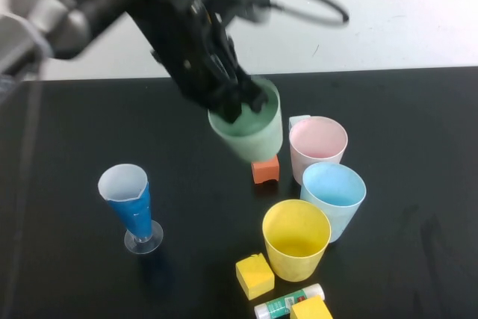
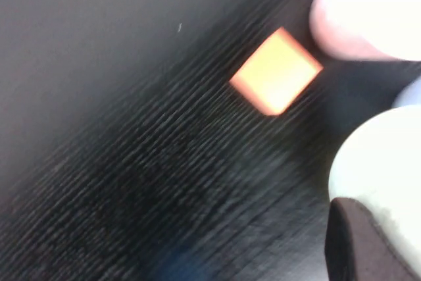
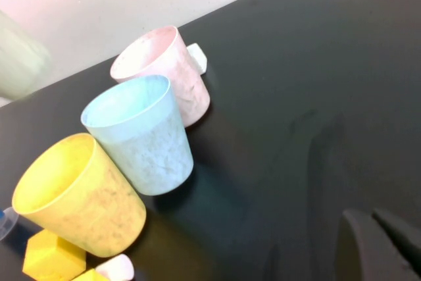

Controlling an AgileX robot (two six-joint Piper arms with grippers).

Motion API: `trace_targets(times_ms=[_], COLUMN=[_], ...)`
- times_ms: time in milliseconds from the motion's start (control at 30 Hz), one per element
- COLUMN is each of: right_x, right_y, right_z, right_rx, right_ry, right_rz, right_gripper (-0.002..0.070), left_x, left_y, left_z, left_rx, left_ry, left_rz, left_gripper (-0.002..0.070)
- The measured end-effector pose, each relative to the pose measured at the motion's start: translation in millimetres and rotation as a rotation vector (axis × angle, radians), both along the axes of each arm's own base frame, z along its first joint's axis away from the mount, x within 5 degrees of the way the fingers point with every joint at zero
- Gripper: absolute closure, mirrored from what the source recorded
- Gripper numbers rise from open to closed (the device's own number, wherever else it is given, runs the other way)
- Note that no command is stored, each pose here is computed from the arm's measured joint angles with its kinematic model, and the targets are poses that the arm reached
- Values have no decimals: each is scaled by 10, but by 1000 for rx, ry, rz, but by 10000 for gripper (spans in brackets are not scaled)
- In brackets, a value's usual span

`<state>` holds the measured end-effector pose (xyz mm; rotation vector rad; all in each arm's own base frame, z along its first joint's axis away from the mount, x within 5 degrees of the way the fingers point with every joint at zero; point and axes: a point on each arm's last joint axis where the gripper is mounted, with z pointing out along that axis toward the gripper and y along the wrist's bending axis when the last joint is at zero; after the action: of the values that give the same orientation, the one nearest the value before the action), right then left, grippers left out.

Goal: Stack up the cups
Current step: Place the green cup on the yellow cup

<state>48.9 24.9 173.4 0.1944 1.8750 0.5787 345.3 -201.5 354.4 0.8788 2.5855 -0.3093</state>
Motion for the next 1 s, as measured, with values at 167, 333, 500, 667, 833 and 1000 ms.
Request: trace_targets(times_ms=[167,333,500,667,833,1000], right_x=[0,0,0,0,-1,-1], right_y=[1,1,2,4,10,12], right_z=[0,1,1,3,7,8], right_rx=[-4,-12,-16,-13,-15,-18], right_ry=[-2,-5,-7,-8,-14,-16], right_rz=[2,5,7,9,17,19], right_gripper=[678,678,678,678,678,678], left_x=[-260,-518,-667,-672,-678,-662], left_y=[38,-180,-449,-496,-473,-488], left_z=[376,488,407,267,-9,-147], left_rx=[-91,-91,-34,16,84,109], left_ry=[-47,-77,-90,-67,5,39], left_rz=[-20,-108,-194,-190,-187,-189], left_gripper=[667,667,667,667,667,667])
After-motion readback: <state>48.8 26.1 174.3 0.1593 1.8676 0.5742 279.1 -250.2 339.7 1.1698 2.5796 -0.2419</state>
